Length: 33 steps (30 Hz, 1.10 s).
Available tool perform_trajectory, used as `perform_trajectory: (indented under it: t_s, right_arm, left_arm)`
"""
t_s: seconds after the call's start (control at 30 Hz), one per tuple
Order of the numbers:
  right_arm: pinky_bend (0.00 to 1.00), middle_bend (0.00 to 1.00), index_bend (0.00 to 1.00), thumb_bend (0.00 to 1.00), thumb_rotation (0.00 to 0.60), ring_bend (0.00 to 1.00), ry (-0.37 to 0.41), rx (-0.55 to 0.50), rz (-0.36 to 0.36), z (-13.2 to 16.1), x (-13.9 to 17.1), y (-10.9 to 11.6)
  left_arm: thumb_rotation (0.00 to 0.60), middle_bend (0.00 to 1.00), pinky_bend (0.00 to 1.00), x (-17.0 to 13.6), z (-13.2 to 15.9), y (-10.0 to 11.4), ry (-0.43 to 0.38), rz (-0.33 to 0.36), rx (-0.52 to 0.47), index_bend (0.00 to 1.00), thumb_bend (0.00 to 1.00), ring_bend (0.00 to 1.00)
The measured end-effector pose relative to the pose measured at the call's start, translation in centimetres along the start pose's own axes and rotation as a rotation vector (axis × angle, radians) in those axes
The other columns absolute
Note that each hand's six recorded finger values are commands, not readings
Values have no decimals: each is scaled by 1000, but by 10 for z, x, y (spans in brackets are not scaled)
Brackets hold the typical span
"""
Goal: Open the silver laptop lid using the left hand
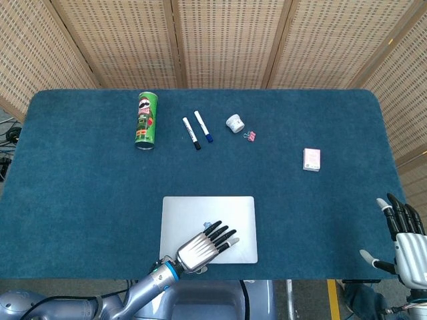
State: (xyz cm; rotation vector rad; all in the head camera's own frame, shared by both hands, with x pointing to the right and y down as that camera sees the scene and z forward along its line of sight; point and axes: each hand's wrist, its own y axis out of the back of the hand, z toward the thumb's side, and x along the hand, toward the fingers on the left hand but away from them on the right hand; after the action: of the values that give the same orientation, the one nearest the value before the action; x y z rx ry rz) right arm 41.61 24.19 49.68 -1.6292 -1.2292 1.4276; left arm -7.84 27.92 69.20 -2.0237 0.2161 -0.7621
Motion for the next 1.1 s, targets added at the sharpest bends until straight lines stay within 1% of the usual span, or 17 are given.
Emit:
perform_trajectory:
  t_s: [0.03, 0.1, 0.3, 0.43, 0.5, 0.87, 1.0, 1.1]
  right_arm:
    - [0, 0, 0, 90, 600, 0, 0, 0, 0, 0, 0, 0]
    - [0, 0, 0, 90, 600, 0, 0, -2, 0, 0, 0, 0]
    - [0, 0, 0, 91, 600, 0, 2, -2, 4, 0, 0, 0]
    - [0, 0, 0, 91, 600, 0, 0, -4, 3, 0, 0, 0]
    - [0, 0, 0, 92, 600, 0, -2, -6, 3, -1, 0, 0]
    - [0, 0, 0, 92, 600, 0, 0, -9, 6, -1, 0, 0]
    - [0, 0, 0, 97, 600, 0, 4, -15, 13, 0, 1, -1]
    - [0, 29, 42, 127, 600, 0, 17, -25, 35, 2, 2, -4]
  left_arm:
    - [600, 0, 0, 0, 0, 0, 1, 0, 0, 0, 325, 0]
    - [600, 0, 0, 0, 0, 0, 2, 0, 1, 0, 349, 0]
    - [600, 0, 0, 0, -3, 2, 10, 4, 16, 0, 358, 0]
    - [600, 0, 0, 0, -3, 4, 14, 7, 13, 0, 414, 0]
    - [600, 0, 0, 0, -3, 4, 13, 9, 15, 0, 426, 0]
    - [600, 0, 0, 1, -7, 14, 23, 38, 42, 0, 438, 0]
    - [600, 0, 0, 3, -12, 25, 47, 73, 52, 0, 440, 0]
    - [600, 0, 0, 5, -17, 34, 73, 96, 51, 0, 443, 0]
